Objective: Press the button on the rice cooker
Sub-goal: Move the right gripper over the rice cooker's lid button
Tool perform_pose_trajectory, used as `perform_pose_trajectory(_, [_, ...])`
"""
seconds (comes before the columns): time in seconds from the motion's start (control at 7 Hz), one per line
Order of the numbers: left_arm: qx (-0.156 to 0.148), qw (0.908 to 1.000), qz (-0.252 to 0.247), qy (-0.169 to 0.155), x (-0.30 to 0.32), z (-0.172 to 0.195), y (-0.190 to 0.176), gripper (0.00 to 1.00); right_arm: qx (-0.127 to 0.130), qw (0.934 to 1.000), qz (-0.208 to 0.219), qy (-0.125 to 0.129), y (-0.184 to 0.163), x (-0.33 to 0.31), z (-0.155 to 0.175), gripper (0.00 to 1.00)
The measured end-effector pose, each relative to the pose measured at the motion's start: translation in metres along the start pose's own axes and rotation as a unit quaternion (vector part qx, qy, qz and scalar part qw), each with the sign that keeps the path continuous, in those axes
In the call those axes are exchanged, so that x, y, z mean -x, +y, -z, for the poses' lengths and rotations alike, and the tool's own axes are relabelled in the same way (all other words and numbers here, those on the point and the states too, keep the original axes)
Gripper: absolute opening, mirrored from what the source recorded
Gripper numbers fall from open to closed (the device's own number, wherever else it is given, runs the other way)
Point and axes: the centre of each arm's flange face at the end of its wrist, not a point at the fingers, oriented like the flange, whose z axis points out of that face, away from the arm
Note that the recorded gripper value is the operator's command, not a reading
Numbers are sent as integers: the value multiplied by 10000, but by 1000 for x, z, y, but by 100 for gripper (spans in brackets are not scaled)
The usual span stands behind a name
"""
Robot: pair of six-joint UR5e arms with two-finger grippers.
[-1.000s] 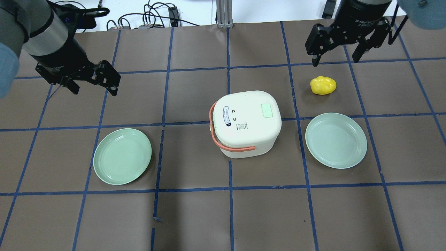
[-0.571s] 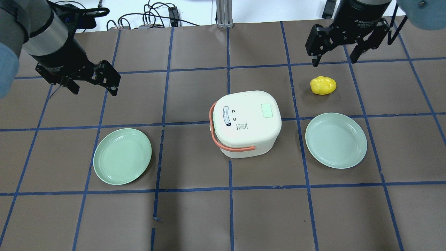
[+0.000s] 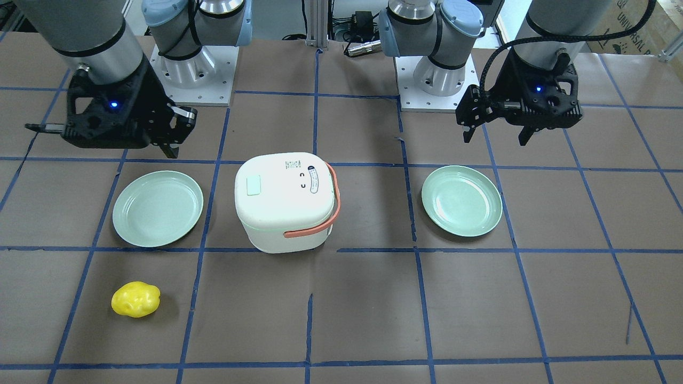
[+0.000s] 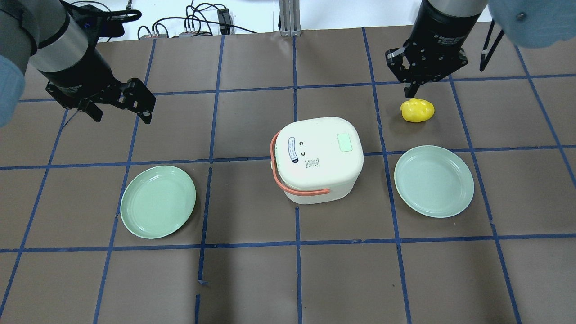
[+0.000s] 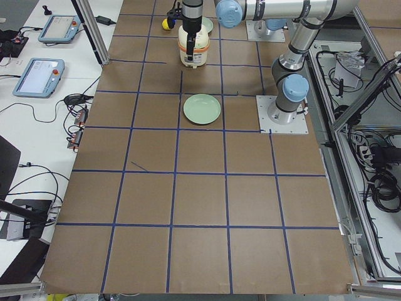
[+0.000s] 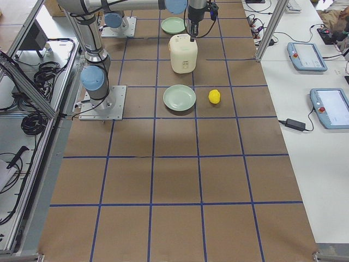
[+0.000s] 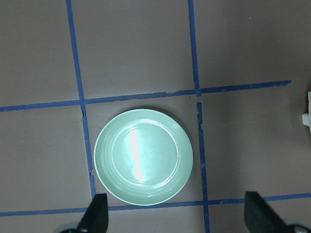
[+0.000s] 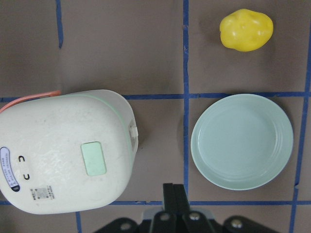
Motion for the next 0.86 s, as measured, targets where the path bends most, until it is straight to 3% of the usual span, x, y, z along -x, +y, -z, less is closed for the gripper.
perform_pose_trajectory(0.43, [0, 10000, 0, 0, 0, 0, 0, 100, 28, 9997, 260, 36, -5, 49, -54, 4])
perform_pose_trajectory(0.86, [0, 10000, 0, 0, 0, 0, 0, 100, -33, 9999, 156, 27, 0, 59, -89, 4])
